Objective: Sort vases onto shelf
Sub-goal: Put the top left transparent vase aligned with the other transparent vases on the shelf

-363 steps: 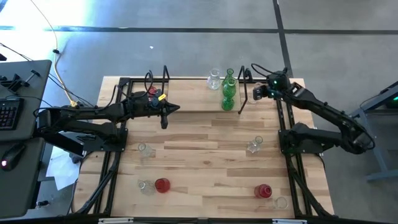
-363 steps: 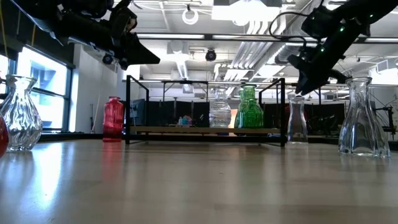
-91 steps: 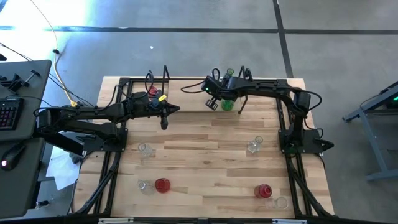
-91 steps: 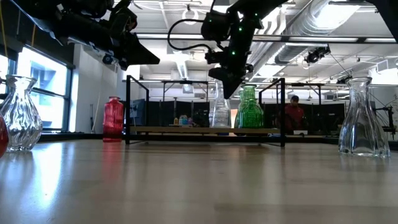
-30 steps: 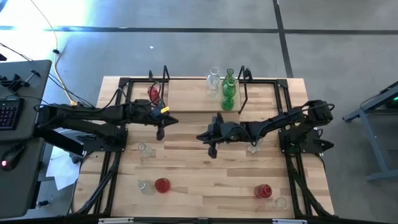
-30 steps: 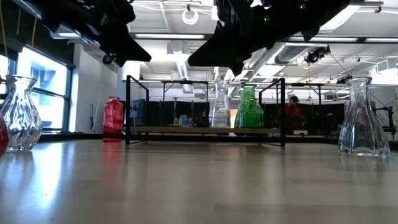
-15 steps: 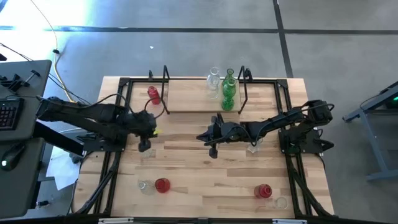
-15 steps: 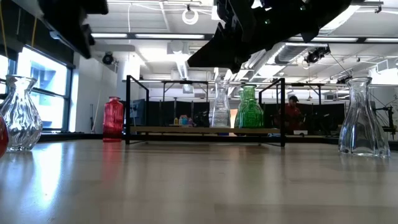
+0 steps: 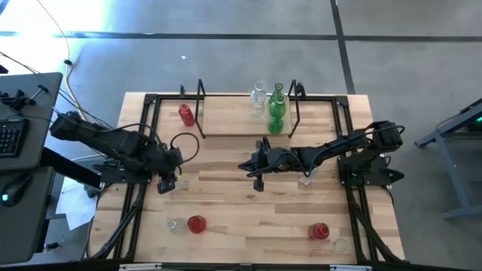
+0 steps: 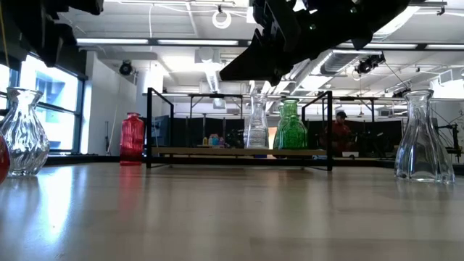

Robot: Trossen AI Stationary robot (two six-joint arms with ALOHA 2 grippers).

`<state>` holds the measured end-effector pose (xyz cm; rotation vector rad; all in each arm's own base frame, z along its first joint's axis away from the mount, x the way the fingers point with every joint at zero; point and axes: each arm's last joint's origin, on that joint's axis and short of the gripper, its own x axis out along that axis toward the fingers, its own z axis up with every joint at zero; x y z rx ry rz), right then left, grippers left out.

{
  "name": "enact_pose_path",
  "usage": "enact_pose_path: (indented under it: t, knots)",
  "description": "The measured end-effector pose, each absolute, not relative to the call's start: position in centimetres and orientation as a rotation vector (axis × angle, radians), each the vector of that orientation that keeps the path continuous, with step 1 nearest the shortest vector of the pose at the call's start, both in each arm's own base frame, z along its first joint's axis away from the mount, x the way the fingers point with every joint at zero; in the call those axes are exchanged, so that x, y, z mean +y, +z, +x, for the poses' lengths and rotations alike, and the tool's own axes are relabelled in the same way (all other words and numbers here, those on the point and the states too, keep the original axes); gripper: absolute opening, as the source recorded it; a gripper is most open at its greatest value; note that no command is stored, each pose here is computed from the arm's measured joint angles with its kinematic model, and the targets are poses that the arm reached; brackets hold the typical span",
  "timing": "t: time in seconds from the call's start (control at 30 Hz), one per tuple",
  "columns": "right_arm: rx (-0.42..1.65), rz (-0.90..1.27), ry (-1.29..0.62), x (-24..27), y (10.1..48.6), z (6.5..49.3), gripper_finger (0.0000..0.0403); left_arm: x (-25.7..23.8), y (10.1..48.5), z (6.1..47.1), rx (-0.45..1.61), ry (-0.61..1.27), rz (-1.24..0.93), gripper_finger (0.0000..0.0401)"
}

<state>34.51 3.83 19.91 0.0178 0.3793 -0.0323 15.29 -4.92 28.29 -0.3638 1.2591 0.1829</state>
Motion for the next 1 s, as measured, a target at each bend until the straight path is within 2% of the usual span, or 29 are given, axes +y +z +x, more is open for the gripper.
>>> enact_pose_path:
  t: [0.13,0.3,0.6,1.0]
  knots:
    - [0.382,0.011,-0.031,3.8,19.9,34.5,0.0,-5.0,27.7,15.5,1.328,0.19,-0.306,0.0266]
    - [0.382,0.007,-0.031,3.8,19.9,34.5,0.0,-4.9,27.0,15.9,1.383,0.201,-0.195,0.0273]
    - [0.385,0.009,-0.031,3.8,19.9,34.5,0.0,-4.2,26.0,16.9,1.477,0.235,-0.142,0.0244]
    - [0.398,0.006,-0.032,3.8,19.7,34.4,0.0,-4.2,24.2,17.0,1.555,0.169,-0.162,0.0186]
